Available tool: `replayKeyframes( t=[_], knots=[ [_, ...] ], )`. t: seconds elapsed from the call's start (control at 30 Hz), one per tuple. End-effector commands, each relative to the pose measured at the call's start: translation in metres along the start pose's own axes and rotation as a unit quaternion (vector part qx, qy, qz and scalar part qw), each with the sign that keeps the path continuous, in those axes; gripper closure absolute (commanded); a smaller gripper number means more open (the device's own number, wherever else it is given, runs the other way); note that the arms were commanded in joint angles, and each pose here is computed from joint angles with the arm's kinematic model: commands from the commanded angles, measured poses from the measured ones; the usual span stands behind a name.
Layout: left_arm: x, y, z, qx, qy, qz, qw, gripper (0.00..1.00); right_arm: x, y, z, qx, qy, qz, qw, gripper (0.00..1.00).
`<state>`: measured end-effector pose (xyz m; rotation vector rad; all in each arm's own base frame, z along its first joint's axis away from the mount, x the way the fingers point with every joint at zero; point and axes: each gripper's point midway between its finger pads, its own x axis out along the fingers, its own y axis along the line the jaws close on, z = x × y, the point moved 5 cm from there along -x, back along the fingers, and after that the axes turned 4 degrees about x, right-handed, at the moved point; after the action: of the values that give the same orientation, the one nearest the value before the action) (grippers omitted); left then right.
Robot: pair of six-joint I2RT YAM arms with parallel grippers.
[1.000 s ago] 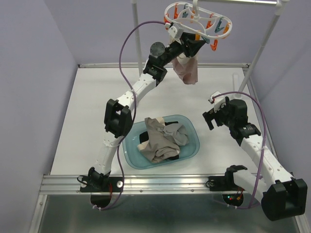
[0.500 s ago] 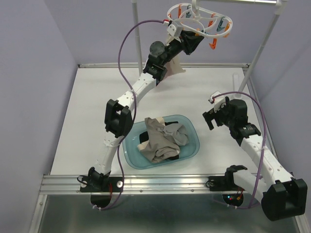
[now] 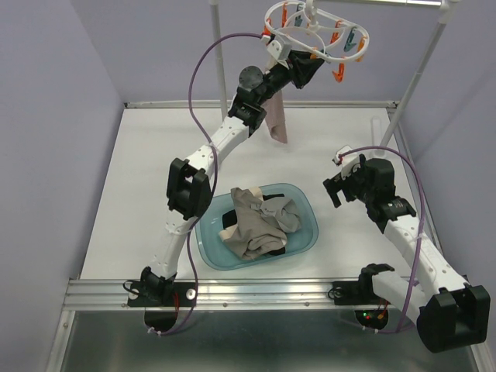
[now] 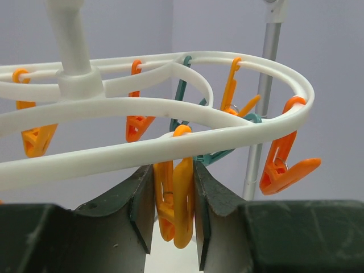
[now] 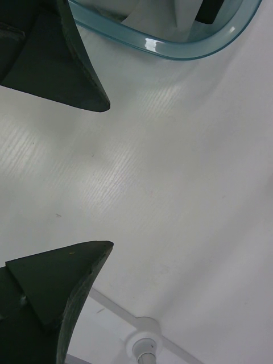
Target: Remove the underwear clipped to the hanger
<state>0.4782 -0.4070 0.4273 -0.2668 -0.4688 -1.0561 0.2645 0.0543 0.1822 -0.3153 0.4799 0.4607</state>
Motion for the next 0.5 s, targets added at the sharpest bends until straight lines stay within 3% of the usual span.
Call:
replayKeyframes(
  t=[0.0,0.4,0.47],
  knots=[
    [0.003,-0.015,0.062,0.039,-0.051,-0.014,0.998,0.89,-0.001,-0.004,0.007,-0.004,-0.021,-0.011,1.000,0.00],
    [0.029,-0.056,0.048,0.072,-0.058,-0.013,0.996,0.78,0.000,-0.005,0.006,-0.004,-0.019,-0.013,1.000,0.00],
    [0.031,-0.061,0.041,0.068,-0.057,-0.015,0.996,0.68,-0.001,-0.005,0.006,-0.004,-0.020,-0.013,1.000,0.00]
  ],
)
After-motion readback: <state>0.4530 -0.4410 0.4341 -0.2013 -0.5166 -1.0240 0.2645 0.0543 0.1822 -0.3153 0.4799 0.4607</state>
